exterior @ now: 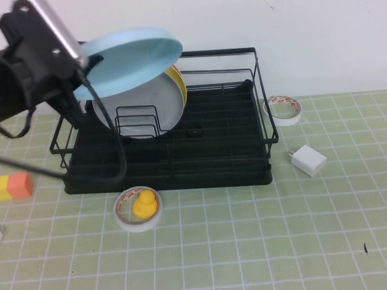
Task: Place plate on rack
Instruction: Place the plate on the rack
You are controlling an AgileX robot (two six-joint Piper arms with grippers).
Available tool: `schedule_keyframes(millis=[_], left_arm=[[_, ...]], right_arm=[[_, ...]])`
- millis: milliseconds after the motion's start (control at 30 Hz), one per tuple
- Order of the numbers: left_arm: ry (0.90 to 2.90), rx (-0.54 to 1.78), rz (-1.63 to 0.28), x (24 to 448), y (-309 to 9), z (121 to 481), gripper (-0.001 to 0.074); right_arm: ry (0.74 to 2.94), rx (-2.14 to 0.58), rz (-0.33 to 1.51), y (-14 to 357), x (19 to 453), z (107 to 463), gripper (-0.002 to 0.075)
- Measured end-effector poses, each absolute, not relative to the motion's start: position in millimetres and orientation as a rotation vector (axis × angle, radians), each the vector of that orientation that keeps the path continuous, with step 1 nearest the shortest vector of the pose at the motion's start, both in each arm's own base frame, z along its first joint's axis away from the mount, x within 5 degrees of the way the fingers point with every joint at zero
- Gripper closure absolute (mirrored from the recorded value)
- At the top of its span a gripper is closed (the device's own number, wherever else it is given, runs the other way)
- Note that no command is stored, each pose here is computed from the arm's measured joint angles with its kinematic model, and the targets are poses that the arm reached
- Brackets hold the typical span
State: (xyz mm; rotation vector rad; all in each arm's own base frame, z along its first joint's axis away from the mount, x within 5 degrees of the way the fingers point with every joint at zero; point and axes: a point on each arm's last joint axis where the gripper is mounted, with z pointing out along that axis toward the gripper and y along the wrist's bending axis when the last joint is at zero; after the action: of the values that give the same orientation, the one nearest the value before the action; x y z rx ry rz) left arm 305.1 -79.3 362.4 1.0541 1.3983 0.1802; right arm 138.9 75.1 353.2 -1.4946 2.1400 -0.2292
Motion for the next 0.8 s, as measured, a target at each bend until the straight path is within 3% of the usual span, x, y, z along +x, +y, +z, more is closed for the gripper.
schedule_keyframes(millis=[367,800], left_arm=[[1.415,1.185,0.246,374,-89,326,0.0613],[1.444,1.293,0.342,400,-88,290,0.0613]], right_arm=[[2.156,-1.274,-0.300,39,100,344,0.0726],[2.181,-1.140,-0.271,31,89,344,0.0726]])
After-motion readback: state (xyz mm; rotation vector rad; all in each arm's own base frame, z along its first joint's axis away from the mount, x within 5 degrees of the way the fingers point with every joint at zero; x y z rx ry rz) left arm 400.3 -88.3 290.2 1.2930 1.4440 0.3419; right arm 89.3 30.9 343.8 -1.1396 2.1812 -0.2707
